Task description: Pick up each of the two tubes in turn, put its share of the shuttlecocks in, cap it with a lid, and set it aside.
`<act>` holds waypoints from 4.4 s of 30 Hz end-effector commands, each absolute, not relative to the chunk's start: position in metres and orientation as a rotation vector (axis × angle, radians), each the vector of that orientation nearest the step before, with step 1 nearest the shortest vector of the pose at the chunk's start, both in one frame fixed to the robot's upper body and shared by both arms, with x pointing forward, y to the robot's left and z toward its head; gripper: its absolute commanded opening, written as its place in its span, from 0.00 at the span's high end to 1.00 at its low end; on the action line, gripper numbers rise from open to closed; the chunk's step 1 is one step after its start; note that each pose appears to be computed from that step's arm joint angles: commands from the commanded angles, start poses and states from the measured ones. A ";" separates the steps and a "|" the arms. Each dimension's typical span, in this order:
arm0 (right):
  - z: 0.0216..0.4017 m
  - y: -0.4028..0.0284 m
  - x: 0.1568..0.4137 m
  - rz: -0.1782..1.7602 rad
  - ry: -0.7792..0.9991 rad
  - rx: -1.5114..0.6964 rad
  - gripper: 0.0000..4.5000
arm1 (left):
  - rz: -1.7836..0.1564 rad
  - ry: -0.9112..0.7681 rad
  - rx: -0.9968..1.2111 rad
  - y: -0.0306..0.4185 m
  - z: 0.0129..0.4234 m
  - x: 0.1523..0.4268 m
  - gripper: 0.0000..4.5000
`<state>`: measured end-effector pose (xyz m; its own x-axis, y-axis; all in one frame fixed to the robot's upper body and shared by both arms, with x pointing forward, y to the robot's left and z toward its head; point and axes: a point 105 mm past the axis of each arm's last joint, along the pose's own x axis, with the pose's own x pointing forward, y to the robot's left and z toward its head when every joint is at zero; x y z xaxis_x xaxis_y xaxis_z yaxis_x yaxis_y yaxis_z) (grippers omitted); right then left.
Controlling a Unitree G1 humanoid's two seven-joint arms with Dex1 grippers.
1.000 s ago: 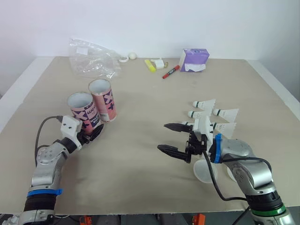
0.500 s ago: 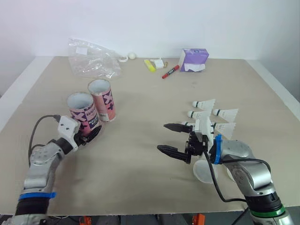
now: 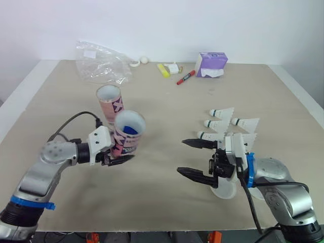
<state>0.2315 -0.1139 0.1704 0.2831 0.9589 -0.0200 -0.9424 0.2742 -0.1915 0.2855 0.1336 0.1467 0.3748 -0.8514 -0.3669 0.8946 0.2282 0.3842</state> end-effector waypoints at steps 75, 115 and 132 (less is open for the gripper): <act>0.107 -0.254 0.224 0.244 0.173 0.139 0.00 | -1.506 0.349 0.983 0.046 0.132 0.303 0.31; 0.233 -0.156 0.205 1.039 -0.161 -0.806 0.99 | -1.513 0.427 0.904 0.041 0.120 0.313 0.32; 0.227 -0.110 0.236 1.204 -0.245 -0.910 0.85 | -1.492 0.422 0.882 0.039 0.122 0.310 0.32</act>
